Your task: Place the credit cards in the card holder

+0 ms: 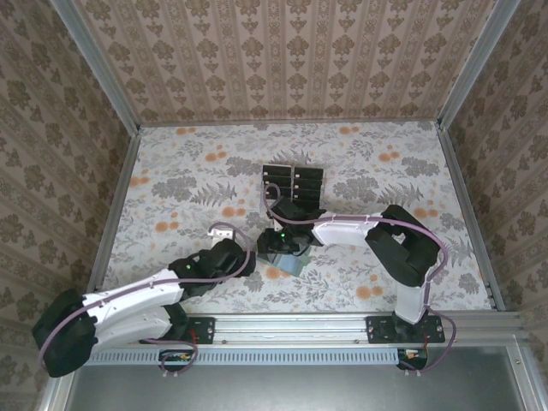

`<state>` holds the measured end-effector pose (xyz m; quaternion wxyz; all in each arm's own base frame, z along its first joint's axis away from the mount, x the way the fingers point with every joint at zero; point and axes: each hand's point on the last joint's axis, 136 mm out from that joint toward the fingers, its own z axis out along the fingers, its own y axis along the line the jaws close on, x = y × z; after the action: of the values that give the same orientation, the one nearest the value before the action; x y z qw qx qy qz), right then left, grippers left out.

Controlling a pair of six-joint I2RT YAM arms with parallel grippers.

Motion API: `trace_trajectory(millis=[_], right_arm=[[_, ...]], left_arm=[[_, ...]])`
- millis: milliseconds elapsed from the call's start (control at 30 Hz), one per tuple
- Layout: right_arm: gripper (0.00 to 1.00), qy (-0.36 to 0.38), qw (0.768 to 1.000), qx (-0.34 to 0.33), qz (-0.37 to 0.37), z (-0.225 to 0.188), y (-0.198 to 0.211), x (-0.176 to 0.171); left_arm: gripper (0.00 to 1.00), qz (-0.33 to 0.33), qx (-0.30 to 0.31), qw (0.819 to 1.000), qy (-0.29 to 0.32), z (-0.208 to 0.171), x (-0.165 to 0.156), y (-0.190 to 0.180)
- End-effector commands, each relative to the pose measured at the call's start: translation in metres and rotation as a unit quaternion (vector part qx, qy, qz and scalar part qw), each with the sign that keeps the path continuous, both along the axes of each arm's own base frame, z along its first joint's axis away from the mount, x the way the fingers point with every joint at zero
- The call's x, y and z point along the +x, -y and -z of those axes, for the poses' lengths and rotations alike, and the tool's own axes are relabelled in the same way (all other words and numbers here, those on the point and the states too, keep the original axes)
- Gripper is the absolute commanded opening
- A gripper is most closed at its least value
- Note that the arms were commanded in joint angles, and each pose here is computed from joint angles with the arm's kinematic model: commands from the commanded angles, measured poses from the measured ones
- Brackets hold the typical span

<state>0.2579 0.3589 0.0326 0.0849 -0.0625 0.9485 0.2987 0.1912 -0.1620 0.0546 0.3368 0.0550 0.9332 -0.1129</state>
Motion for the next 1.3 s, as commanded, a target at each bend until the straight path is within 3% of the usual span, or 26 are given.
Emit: trace_trajectory(millis=[0, 333, 600, 767, 1033, 1267], right_arm=[[0.45, -0.006, 1.000, 0.011, -0.006, -0.001, -0.010, 0.000], [0.56, 0.016, 0.998, 0.056, -0.016, -0.043, -0.021, 0.002], [0.58, 0.063, 0.997, 0.032, 0.003, -0.078, 0.013, -0.005], [0.53, 0.064, 0.998, 0.002, 0.018, -0.063, 0.040, -0.021], [0.44, 0.035, 0.999, -0.008, 0.006, -0.018, 0.033, -0.045], [0.40, 0.027, 0.998, -0.056, -0.002, 0.012, 0.053, -0.053]], left_arm=[[1.00, -0.023, 0.019, 1.000, -0.005, 0.005, -0.003, -0.019], [1.00, -0.019, 0.017, 1.000, -0.014, 0.000, 0.002, -0.018], [1.00, -0.009, 0.025, 1.000, -0.017, -0.006, 0.015, -0.011], [1.00, 0.021, 0.031, 0.999, -0.014, -0.015, 0.032, 0.006], [1.00, 0.052, 0.068, 0.996, -0.023, -0.006, 0.059, 0.029], [1.00, 0.045, 0.074, 0.995, -0.046, 0.016, 0.055, 0.027]])
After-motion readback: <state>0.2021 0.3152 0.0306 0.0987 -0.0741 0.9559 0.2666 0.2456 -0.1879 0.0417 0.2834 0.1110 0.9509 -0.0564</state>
